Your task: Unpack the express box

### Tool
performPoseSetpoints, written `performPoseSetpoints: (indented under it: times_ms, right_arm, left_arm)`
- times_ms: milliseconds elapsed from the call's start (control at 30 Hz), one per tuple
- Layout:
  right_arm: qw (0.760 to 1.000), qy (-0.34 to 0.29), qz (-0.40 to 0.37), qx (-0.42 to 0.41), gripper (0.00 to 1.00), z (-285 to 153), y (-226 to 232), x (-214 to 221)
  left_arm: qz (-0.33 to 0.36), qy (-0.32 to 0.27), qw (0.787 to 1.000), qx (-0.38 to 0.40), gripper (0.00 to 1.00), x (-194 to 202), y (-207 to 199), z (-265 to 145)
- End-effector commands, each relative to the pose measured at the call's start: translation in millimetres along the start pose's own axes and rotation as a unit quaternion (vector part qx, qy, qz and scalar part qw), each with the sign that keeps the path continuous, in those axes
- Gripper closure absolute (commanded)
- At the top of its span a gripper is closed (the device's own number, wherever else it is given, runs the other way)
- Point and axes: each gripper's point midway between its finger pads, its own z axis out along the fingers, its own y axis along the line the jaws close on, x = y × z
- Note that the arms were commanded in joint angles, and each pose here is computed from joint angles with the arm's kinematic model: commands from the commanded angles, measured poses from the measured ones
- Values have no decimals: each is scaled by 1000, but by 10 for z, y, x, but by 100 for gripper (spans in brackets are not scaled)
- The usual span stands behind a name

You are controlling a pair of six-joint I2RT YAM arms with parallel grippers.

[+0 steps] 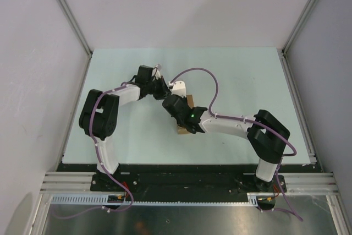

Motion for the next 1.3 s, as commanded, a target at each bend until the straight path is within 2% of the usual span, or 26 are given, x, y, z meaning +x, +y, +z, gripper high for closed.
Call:
performPoseSetpoints:
  times_ms: [0, 333, 600, 867, 1267]
  right_arm:
    - [1000, -2, 8, -29, 100, -120, 58, -138]
    - [1000, 7, 10, -26, 100, -49, 35, -75]
    - [998, 60, 0, -10, 100, -159, -40, 217]
    - [992, 124, 22, 1, 100, -259, -140, 490]
    - [991, 126, 38, -20, 100, -357, -90, 411]
  left_arm:
    - [3, -3, 993, -115, 94, 107, 587, 109]
    - [4, 0, 993, -115, 94, 128, 572, 108]
    - [-4, -3, 993, -121, 94, 121, 588, 109]
    - [-18, -10, 990, -142, 94, 137, 658, 78]
    - [-32, -12, 988, -150, 95, 174, 681, 55]
